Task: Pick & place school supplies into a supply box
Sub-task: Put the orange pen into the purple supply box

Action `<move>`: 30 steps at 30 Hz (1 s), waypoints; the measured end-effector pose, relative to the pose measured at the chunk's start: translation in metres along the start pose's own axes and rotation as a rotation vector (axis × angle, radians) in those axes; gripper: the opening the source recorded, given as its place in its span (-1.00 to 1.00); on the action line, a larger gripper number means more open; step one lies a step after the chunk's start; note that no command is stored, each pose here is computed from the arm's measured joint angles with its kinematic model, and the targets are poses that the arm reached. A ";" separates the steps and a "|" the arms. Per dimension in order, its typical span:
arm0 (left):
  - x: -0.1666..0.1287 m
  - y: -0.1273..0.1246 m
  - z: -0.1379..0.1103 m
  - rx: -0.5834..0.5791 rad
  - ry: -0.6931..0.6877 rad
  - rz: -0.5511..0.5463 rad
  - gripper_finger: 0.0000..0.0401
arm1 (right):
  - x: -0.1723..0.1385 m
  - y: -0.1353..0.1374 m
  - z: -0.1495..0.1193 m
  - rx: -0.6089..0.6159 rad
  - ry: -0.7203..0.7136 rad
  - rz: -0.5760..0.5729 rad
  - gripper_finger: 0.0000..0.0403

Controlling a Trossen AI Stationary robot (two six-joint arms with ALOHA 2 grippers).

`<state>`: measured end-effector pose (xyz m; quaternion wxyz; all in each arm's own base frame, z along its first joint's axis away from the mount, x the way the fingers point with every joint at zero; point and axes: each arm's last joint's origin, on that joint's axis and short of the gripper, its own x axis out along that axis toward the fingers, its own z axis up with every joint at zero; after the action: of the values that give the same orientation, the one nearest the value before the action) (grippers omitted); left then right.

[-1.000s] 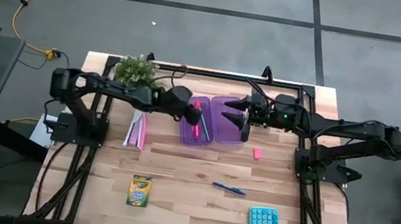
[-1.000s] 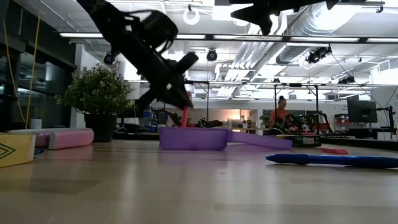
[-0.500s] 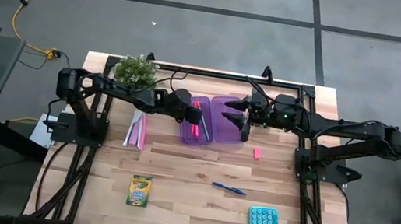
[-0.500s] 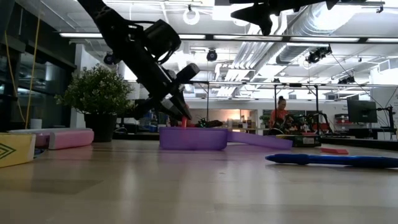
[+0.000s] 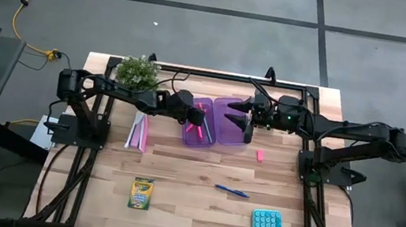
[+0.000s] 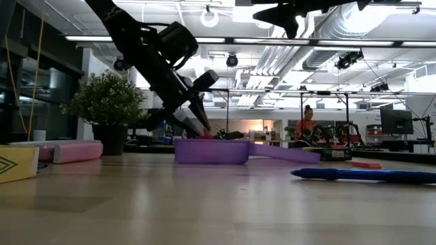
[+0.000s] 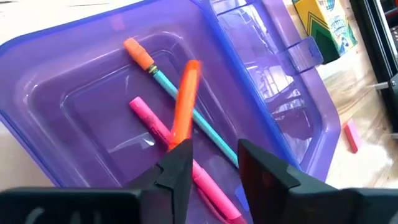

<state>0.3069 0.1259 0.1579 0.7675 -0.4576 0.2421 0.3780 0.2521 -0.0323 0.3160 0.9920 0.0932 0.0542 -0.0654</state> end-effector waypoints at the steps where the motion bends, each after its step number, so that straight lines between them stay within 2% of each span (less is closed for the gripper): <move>1: 0.000 0.000 0.000 0.001 0.002 -0.002 -0.40 | 0.000 0.000 0.000 0.001 0.000 0.000 -0.10; 4: -0.003 0.000 0.003 0.020 0.002 -0.012 -0.35 | 0.000 0.000 0.000 0.003 -0.005 0.001 -0.10; 8: -0.024 -0.004 0.025 0.070 -0.047 -0.106 -0.35 | 0.000 0.001 0.003 0.004 -0.035 0.007 -0.10; 12: -0.067 -0.007 0.055 0.132 -0.145 -0.256 -0.37 | 0.000 0.001 0.007 0.043 -0.078 0.016 -0.10; 16: -0.128 -0.015 0.072 0.281 -0.284 -0.434 -0.43 | 0.005 0.001 0.004 0.059 -0.065 0.013 -0.10; 19: -0.176 -0.021 0.070 0.390 -0.401 -0.534 -0.54 | 0.015 -0.001 -0.004 0.119 -0.025 -0.013 -0.11; 23: -0.231 -0.026 0.057 0.489 -0.549 -0.638 -0.80 | 0.041 -0.001 -0.006 0.149 0.119 -0.029 -0.22; 26: -0.258 -0.026 0.046 0.507 -0.645 -0.661 -0.97 | 0.069 -0.003 -0.003 0.155 0.267 -0.066 -0.38; 30: -0.281 -0.026 0.035 0.521 -0.713 -0.683 -0.97 | 0.108 -0.015 -0.005 0.131 0.453 -0.032 -0.67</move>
<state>0.1609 0.0482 0.3886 0.9685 -0.1494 -0.1089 0.1670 0.3556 -0.0591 0.2956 0.9452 0.1689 0.2723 -0.0620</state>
